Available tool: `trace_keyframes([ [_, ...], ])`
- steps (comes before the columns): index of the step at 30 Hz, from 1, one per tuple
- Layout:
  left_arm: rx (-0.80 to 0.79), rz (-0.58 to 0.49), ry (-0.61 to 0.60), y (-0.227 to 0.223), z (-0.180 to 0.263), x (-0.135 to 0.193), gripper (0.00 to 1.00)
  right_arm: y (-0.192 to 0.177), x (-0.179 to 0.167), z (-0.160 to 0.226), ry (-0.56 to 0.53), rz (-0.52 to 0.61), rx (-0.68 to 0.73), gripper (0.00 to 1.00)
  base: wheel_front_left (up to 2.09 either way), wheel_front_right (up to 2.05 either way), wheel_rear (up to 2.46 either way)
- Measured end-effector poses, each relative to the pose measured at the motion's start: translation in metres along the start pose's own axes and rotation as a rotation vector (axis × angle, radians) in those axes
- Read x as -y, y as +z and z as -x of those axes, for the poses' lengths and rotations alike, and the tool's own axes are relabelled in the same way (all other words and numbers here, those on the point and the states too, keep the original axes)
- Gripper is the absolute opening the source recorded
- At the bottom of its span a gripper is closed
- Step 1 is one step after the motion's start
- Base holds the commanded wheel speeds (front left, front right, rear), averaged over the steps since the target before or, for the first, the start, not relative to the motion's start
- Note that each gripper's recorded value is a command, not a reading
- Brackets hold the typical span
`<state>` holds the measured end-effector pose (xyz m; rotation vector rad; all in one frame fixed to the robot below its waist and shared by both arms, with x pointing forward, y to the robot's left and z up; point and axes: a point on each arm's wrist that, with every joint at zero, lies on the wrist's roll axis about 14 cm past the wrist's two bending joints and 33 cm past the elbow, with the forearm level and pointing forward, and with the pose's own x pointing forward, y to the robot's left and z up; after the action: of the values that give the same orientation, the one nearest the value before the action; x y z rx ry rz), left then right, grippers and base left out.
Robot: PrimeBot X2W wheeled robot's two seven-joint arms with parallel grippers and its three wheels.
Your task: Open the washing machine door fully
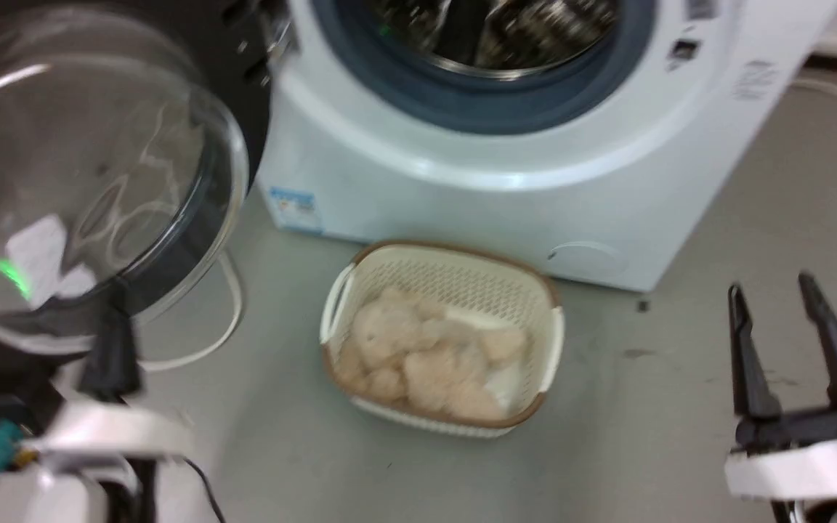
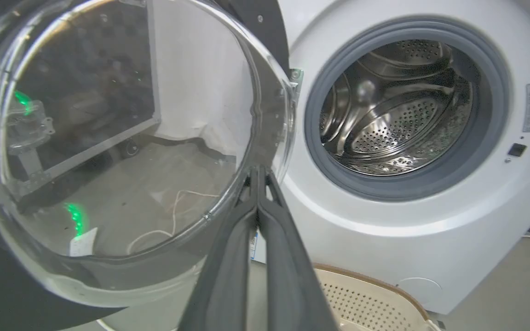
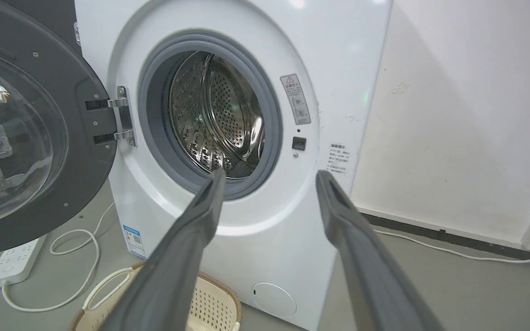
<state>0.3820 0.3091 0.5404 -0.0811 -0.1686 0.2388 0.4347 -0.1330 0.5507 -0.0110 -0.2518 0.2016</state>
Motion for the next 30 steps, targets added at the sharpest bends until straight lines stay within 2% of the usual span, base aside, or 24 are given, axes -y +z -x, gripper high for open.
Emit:
trace_keyframes([
  [5,-0.057,0.053,-0.098,-0.021,0.022,0.044,0.0,0.013,0.021,0.04,-0.072,0.015,-0.012,1.0,0.0,0.0,0.0],
  [11,-0.075,0.074,-0.182,-0.026,0.035,0.078,0.0,0.021,0.03,0.069,-0.112,0.026,-0.021,1.0,0.0,0.0,0.0],
  [12,-0.081,0.075,-0.209,-0.028,0.04,0.088,0.23,0.023,0.035,0.079,-0.133,0.025,-0.024,1.0,0.0,0.0,0.0],
  [13,-0.081,0.075,-0.209,-0.028,0.04,0.088,0.38,0.023,0.035,0.079,-0.133,0.025,-0.024,1.0,0.0,0.0,0.0],
  [14,-0.084,0.077,-0.215,-0.029,0.042,0.092,0.71,0.023,0.036,0.083,-0.139,0.023,-0.025,1.0,0.0,0.0,0.0],
  [15,-0.086,0.057,-0.232,-0.03,0.046,0.099,1.0,0.024,0.038,0.089,-0.147,0.022,-0.029,1.0,0.0,0.0,0.0],
  [24,-0.103,0.011,-0.251,-0.036,0.061,0.116,1.0,0.021,0.039,0.099,-0.16,0.021,-0.044,1.0,0.0,0.0,0.0],
  [30,-0.112,0.006,-0.232,-0.039,0.062,0.113,1.0,0.02,0.04,0.099,-0.16,0.021,-0.046,1.0,0.0,0.0,0.0],
])
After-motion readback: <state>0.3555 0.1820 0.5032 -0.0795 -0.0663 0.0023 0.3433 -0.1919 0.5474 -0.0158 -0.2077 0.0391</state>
